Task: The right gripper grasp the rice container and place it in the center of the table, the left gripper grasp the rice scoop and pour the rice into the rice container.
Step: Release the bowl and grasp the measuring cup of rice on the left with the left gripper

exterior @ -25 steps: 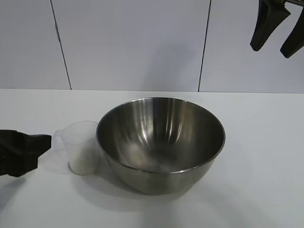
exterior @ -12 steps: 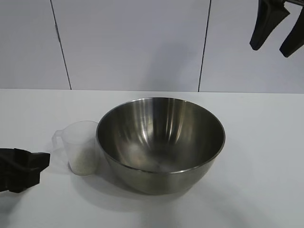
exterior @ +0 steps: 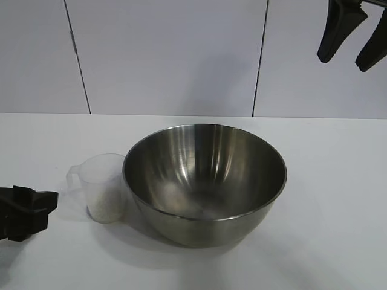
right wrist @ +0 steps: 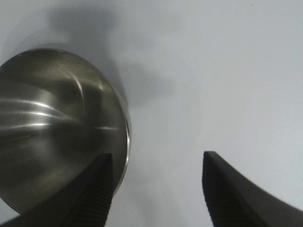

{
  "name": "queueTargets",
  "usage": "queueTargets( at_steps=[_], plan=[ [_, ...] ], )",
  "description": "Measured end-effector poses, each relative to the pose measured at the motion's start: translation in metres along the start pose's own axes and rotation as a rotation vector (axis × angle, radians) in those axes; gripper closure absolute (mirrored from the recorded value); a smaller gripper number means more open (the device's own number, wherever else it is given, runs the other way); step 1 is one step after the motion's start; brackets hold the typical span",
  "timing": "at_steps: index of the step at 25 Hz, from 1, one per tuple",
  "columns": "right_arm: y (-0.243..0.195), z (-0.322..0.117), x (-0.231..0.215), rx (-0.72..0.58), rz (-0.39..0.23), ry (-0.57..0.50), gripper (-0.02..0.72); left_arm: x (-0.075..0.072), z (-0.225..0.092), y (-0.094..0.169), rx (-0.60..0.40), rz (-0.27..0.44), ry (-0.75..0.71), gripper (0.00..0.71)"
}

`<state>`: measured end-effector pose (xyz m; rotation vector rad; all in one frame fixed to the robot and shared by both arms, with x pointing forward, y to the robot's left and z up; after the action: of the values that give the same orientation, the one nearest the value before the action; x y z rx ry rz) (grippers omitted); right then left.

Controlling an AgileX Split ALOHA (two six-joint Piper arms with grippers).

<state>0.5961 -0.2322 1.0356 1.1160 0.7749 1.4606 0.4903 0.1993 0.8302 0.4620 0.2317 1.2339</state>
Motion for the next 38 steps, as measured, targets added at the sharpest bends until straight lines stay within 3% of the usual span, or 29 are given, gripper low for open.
queueTargets(
  at_steps=[10, 19, 38],
  plan=[
    [0.000, 0.000, 0.001, -0.003, 0.004, -0.002, 0.313, -0.002, -0.012, -0.012, 0.041, 0.000, -0.008, 0.213],
    [0.000, 0.001, 0.001, -0.004, 0.007, -0.003, 0.313, -0.005, 0.005, -0.027, -0.019, 0.000, 0.003, 0.213],
    [0.000, 0.001, 0.001, -0.007, 0.008, -0.003, 0.313, -0.006, 0.005, -0.037, -0.019, 0.007, 0.006, 0.213]
  ],
)
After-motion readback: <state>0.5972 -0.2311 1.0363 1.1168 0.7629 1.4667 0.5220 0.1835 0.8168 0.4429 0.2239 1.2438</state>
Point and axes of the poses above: a point on each arm's last joint axis where the gripper is mounted, y pointing back along that axis away from the gripper, x along the wrist's bending axis when the last joint is at zero, z = x × y, the point moved 7 cm from there along -y, pointing out along that axis toward the gripper, and after that the axes turned 8 degrees about -y, right-handed, at the moved point
